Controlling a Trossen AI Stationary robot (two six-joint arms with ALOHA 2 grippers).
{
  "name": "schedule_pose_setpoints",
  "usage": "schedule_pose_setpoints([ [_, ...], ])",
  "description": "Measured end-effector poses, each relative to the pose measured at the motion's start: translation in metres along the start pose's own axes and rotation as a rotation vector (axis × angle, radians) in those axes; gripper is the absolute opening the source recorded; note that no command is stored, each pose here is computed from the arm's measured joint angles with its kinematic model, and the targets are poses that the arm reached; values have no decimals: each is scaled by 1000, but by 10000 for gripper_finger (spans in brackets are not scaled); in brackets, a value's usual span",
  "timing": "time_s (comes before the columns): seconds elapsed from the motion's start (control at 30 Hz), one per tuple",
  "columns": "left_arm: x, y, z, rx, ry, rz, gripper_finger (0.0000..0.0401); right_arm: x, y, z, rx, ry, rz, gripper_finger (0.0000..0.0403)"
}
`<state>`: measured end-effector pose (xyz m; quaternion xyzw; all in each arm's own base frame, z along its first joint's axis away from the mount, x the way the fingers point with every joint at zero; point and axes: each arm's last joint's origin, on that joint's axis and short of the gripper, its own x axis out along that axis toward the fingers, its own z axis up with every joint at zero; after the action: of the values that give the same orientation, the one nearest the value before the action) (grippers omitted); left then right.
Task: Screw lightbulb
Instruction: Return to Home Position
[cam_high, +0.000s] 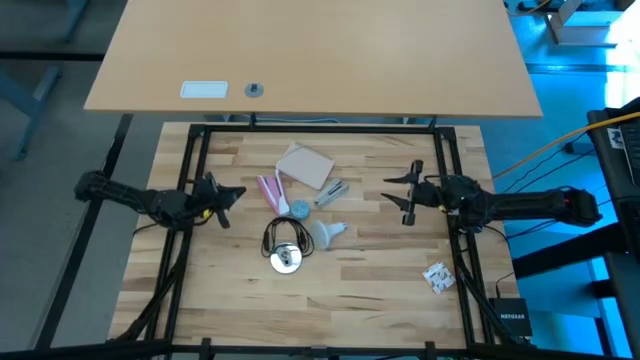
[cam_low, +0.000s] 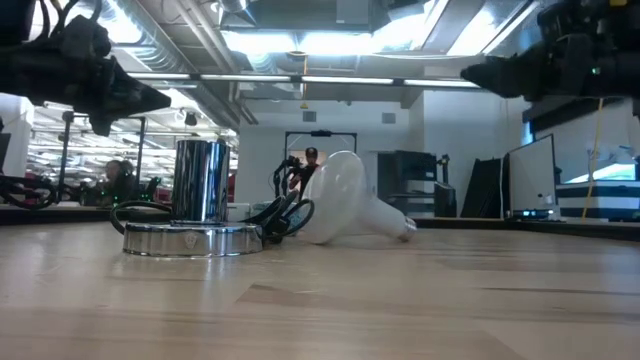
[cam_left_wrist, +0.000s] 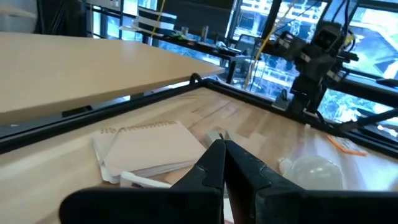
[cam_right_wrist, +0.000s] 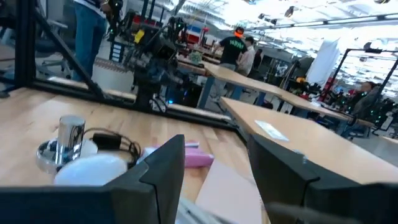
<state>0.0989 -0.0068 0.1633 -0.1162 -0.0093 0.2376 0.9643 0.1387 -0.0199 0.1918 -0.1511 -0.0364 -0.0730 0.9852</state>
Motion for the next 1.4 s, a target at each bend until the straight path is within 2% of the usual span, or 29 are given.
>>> schedule_pose_setpoints([
  [0.17, 0, 1, 1, -5, -8, 13, 0, -8, 7, -22, 1, 79, 31, 182],
  [0.43, 0, 2, 2, -15, -19, 10, 0, -19, 18, -57, 5, 464, 143, 182],
  [0.57, -2, 2, 4, -32, -37, 5, 0, -27, 21, -69, 7, 605, 186, 182],
  [0.7, -3, 3, 7, -58, -64, -2, 0, -27, 20, -66, 3, 581, 167, 182],
  [1.1, -5, 4, 10, -81, -89, -9, 0, -34, 12, -40, 2, 307, 83, 182],
  [1.4, -5, 4, 10, -81, -89, -10, 0, -40, 9, -27, 1, 169, 41, 182],
])
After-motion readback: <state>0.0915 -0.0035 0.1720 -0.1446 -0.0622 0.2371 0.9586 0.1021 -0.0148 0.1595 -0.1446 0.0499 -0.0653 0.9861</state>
